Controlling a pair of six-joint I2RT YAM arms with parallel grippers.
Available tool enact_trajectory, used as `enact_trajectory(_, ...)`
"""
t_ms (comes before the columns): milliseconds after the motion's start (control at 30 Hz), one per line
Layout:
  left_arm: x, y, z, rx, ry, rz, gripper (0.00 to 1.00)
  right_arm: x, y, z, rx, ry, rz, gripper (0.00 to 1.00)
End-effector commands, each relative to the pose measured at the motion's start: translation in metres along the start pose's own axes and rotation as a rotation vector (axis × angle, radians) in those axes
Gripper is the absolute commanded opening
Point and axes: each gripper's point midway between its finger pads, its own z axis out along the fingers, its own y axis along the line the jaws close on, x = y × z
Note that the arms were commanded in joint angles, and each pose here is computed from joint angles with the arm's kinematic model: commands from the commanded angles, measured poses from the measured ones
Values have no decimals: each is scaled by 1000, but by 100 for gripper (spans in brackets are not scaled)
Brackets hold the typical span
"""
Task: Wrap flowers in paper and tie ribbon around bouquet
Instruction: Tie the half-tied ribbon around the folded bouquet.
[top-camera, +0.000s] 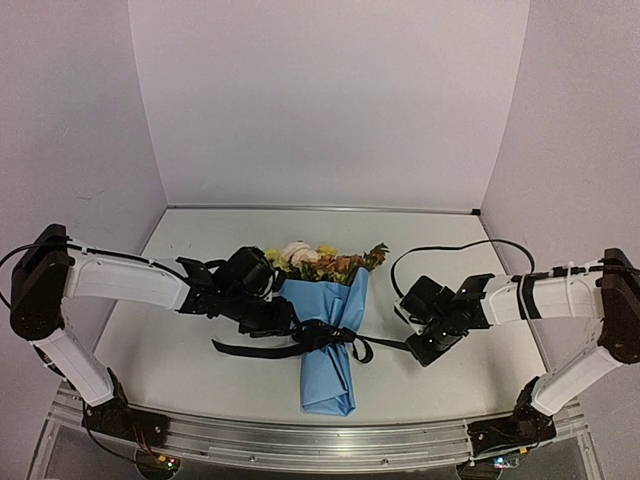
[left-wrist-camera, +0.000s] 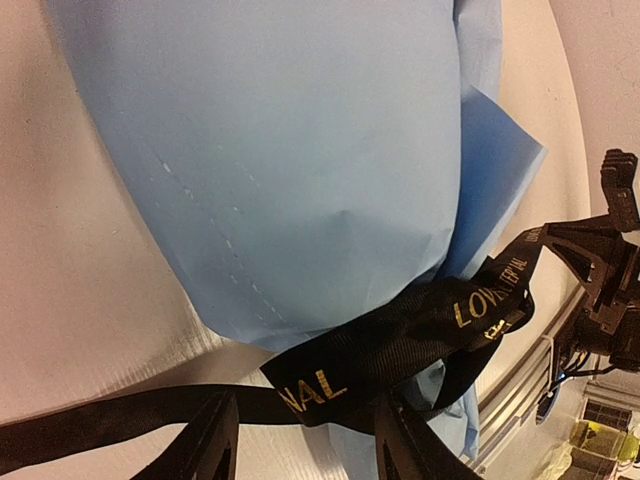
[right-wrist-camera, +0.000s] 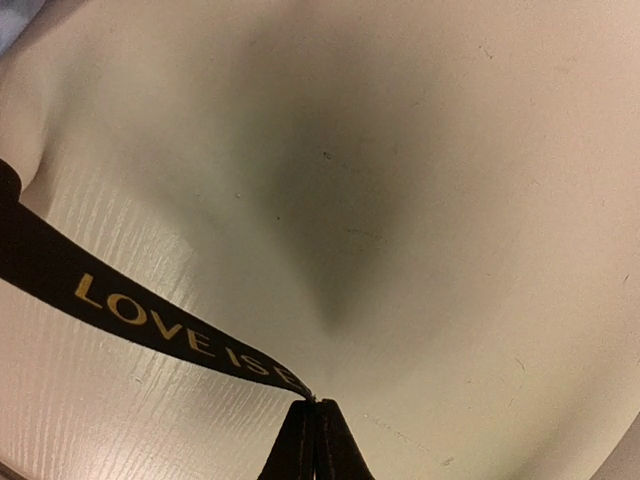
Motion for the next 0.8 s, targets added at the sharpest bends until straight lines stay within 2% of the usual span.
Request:
enact_trajectory(0,-3,-12,1,35,-29,9,46,2,-11,-4,59,-7,13,0)
enact_trajectory(133,-3,-17,6,43,-17,21,40,0,-13,-4,74,-11,18,0)
enact_trajectory(533,-1,-11,12,-2,-26,14,48,-11,-10,-6,62,-18,35,0)
enact_trajectory(633,-3,-12,18,-4,-24,14,41,-14,-9,-6,58,-21,38,0)
enact_trajectory(767,-8,-14,21,-5,-36,10,22,-18,-6,-7,51,-24,41,0)
